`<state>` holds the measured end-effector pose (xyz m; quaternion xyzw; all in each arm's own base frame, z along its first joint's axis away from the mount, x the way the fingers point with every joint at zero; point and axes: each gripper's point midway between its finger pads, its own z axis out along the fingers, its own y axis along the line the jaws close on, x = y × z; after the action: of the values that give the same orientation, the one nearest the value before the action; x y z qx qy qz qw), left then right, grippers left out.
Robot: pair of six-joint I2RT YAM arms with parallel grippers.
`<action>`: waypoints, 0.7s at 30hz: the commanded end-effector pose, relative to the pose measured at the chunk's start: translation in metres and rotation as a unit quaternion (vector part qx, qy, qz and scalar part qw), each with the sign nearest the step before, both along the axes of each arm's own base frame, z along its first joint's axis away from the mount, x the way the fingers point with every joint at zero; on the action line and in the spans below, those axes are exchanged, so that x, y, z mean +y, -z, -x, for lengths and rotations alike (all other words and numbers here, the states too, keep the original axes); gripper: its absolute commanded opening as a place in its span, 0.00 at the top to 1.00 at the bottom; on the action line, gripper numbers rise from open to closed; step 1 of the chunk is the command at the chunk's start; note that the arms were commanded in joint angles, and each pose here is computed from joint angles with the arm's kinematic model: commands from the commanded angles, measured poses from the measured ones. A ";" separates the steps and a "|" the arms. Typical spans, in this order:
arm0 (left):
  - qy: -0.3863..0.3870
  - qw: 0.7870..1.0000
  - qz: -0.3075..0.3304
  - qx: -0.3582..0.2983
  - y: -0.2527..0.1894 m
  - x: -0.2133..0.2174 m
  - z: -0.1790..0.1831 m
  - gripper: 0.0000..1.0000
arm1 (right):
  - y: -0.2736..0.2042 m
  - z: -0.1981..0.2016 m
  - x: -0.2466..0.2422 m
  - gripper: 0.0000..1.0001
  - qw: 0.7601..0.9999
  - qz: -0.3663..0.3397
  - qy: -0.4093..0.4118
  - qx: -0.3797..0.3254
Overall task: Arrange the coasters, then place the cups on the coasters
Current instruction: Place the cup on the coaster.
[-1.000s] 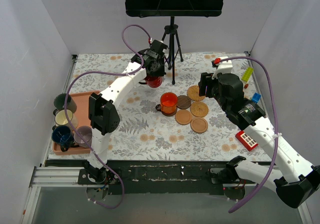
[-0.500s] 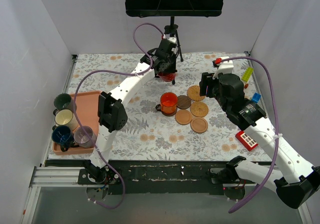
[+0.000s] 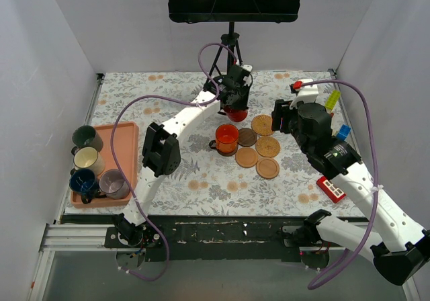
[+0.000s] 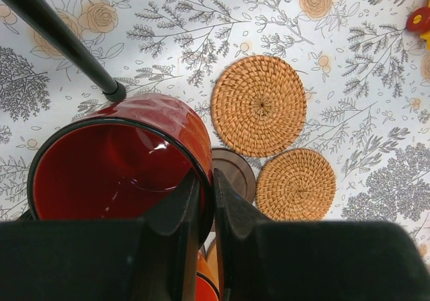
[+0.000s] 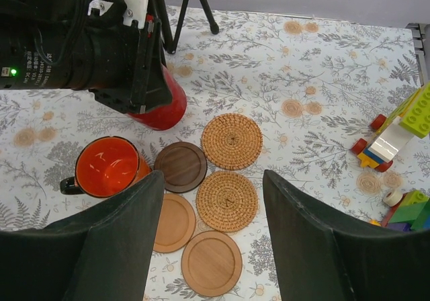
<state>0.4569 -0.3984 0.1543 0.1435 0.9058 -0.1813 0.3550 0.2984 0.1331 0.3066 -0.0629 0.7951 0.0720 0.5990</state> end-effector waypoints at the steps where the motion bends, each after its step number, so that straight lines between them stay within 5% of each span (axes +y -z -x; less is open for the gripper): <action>1: 0.013 0.997 0.049 -0.055 -0.053 -0.015 -0.009 1.00 | -0.009 -0.001 -0.006 0.32 1.000 -0.010 0.015 -0.018; 21: 0.056 0.998 0.011 -0.027 -0.020 -0.032 0.017 1.00 | -0.010 0.001 -0.008 0.32 1.000 -0.012 0.017 -0.022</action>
<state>0.4423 -0.4184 0.1386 0.1753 0.9057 -0.1879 0.3371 0.2964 0.1295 0.3034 -0.0599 0.7955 0.0672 0.5992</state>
